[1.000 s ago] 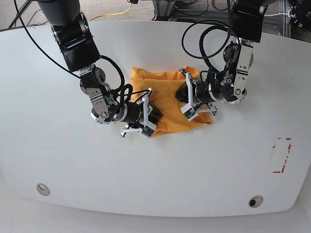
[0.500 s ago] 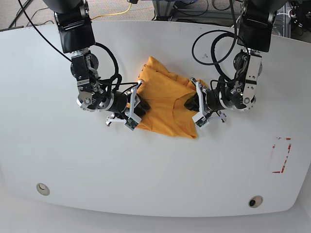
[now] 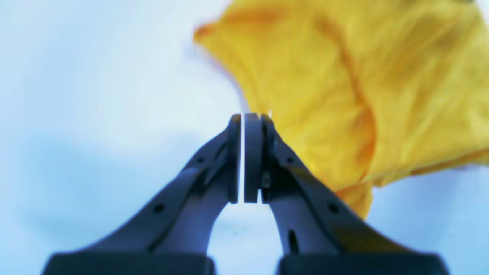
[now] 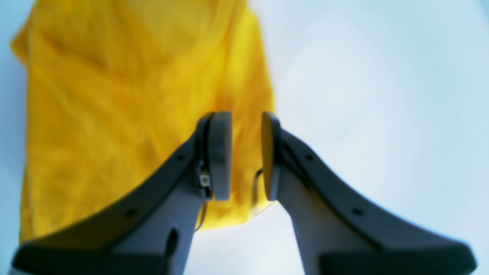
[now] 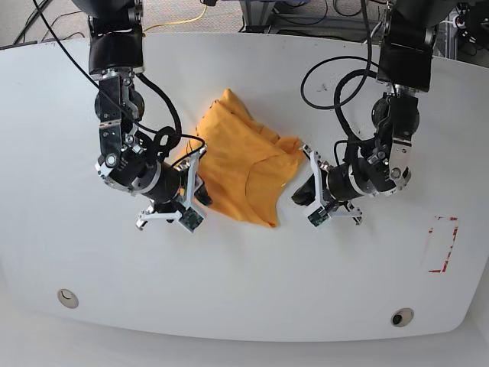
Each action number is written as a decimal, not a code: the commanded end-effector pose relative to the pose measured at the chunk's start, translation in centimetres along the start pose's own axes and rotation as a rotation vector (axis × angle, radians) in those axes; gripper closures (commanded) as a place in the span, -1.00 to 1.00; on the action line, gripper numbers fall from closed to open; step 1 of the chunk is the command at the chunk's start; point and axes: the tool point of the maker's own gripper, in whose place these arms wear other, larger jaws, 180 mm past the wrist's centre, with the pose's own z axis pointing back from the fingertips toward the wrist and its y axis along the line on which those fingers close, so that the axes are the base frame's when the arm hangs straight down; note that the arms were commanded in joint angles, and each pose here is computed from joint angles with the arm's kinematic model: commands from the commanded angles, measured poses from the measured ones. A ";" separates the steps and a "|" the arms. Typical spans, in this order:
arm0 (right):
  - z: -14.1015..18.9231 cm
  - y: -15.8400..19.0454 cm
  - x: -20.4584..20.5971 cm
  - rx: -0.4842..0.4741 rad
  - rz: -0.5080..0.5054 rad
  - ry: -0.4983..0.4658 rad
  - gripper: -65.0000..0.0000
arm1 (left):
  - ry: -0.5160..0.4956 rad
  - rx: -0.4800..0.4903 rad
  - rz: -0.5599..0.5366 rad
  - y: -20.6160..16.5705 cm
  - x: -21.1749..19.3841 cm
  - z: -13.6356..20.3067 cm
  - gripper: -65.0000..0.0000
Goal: Layout the t-shirt on the table in an organized manner, then fold the t-shirt properly
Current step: 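Grasp the folded shirt's edges with both grippers and spread it, then pull the shirt's sides apart with both grippers to flatten it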
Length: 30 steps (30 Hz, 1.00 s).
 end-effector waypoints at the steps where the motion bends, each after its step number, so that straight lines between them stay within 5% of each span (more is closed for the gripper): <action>1: 0.7 -1.8 2.6 -0.042 0.027 -0.057 0.60 | -0.046 0.015 -0.038 -0.1 1.9 1.1 1.00; 15: -4.2 -3.3 -0.1 0.042 -0.138 -0.086 0.60 | -0.034 -0.071 0.028 -6.2 0.6 0.4 1.00; 30: -5.8 1.1 -5.2 0.133 -0.218 -0.043 0.62 | 0.035 -0.187 0.240 -9.9 -4.9 -3.5 1.00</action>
